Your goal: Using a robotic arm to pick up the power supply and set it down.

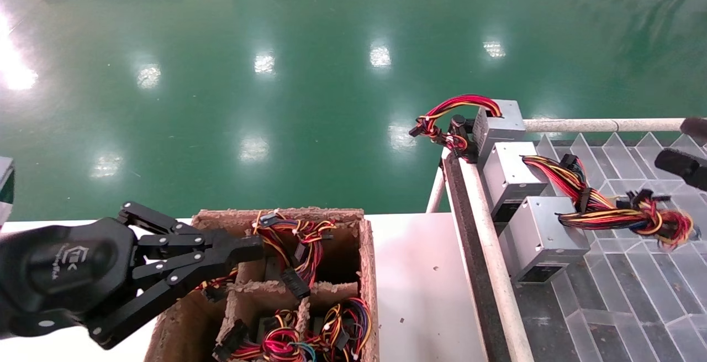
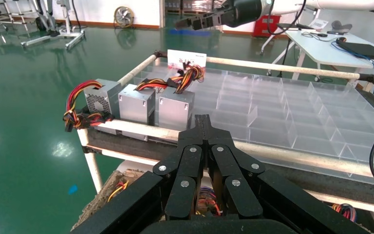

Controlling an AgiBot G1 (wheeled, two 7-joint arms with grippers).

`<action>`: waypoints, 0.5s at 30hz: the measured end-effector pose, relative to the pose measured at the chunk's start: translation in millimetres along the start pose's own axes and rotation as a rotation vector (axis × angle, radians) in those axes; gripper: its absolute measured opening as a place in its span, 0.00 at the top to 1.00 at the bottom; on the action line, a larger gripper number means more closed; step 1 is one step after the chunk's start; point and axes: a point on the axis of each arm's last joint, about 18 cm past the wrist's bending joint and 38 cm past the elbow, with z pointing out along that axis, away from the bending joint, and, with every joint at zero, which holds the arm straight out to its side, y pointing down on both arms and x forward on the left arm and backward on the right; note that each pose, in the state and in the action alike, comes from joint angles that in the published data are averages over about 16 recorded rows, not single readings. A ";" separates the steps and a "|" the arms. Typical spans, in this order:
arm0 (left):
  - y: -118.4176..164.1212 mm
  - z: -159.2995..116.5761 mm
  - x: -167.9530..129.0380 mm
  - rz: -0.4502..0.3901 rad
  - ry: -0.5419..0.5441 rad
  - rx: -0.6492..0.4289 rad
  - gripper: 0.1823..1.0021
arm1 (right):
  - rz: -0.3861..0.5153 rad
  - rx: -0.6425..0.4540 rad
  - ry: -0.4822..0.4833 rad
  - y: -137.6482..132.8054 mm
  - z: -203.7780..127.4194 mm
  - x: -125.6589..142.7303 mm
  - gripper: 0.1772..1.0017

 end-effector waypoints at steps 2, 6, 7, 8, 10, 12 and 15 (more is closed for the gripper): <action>0.0 0.0 0.0 0.000 0.000 0.000 0.99 | -0.006 0.012 -0.009 -2.6 3.1 -1.1 0.00; 0.0 0.0 0.0 0.000 0.000 0.000 0.99 | -0.012 0.032 -0.038 -4.9 12.6 -5.2 0.00; 0.0 0.0 0.0 0.000 0.000 0.000 0.99 | -0.012 0.036 -0.047 -5.0 15.5 -6.6 0.00; 0.0 0.0 0.0 0.000 0.000 0.000 0.99 | -0.012 0.040 -0.057 -4.9 18.4 -8.1 0.00; 0.0 0.0 0.0 0.000 0.000 0.000 0.99 | -0.012 0.044 -0.077 -4.5 24.3 -11.5 0.00; 0.0 0.0 0.0 0.000 0.000 0.000 0.99 | -0.012 0.046 -0.097 -3.9 30.0 -15.3 0.00; 0.0 0.0 0.0 0.000 0.000 0.000 0.99 | -0.013 0.041 -0.131 -2.7 38.2 -21.9 0.00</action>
